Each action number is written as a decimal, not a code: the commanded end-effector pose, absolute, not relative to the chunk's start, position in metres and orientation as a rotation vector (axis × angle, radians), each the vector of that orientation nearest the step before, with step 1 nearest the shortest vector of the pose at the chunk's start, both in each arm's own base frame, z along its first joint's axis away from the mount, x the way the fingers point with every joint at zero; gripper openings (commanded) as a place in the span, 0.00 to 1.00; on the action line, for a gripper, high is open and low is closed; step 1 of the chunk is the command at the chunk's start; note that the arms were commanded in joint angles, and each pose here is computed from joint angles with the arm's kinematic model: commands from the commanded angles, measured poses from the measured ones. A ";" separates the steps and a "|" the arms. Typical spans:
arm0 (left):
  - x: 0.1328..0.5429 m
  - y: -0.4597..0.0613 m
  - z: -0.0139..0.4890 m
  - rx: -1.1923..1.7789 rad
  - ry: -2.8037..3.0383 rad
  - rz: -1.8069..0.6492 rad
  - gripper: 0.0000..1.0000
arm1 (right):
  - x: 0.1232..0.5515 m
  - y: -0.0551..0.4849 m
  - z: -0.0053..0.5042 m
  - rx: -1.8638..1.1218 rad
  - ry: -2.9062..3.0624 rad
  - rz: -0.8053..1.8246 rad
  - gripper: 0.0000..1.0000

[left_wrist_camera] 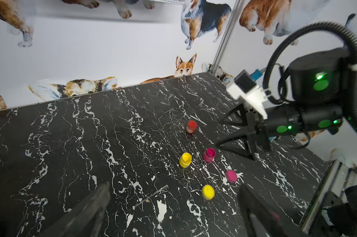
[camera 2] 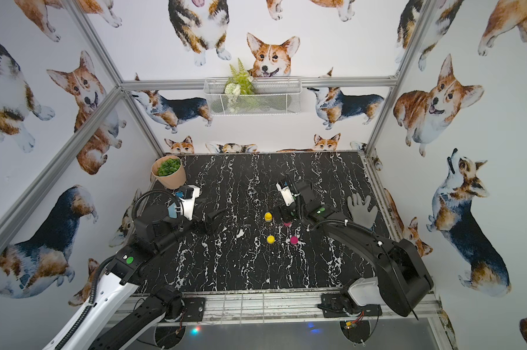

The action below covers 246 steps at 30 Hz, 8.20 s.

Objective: Close the paint jar lid
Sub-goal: Pick up the paint jar from the center of the board, then pick up the lid from the center of the board.

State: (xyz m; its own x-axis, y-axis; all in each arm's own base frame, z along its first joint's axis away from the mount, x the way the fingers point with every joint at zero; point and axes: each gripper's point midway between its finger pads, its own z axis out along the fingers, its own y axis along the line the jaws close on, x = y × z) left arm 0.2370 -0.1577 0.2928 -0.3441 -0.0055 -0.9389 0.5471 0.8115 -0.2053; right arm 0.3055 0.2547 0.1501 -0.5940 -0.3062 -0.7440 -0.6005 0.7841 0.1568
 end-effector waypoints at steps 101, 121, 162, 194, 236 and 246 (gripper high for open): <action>0.198 -0.177 0.251 0.851 1.457 -0.505 0.70 | 0.204 0.425 0.277 -1.170 2.106 1.053 0.33; 0.210 -0.164 0.258 0.795 1.485 -0.402 0.55 | 0.186 0.448 0.281 -1.211 2.080 1.061 0.33; 0.204 -0.171 0.255 0.865 1.490 -0.432 0.33 | 0.193 0.443 0.294 -1.157 2.021 0.988 0.73; 0.168 -0.157 0.294 0.836 1.314 -0.432 0.34 | 0.233 0.291 0.056 -0.883 2.519 0.120 0.69; 0.166 -0.161 0.291 0.852 1.315 -0.459 0.34 | 0.238 0.294 0.028 -0.869 2.590 0.112 0.43; 0.166 -0.161 0.291 0.855 1.318 -0.461 0.34 | 0.237 0.293 0.026 -0.870 2.603 0.113 0.41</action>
State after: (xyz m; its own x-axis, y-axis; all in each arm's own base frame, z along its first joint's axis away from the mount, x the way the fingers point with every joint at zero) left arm 0.1679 -0.1596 0.2857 0.2005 0.1746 -0.9640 0.7274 0.6327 0.2659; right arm 0.2371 0.2942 0.0255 -0.7149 -0.5788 -0.3923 -0.6106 0.7902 -0.0531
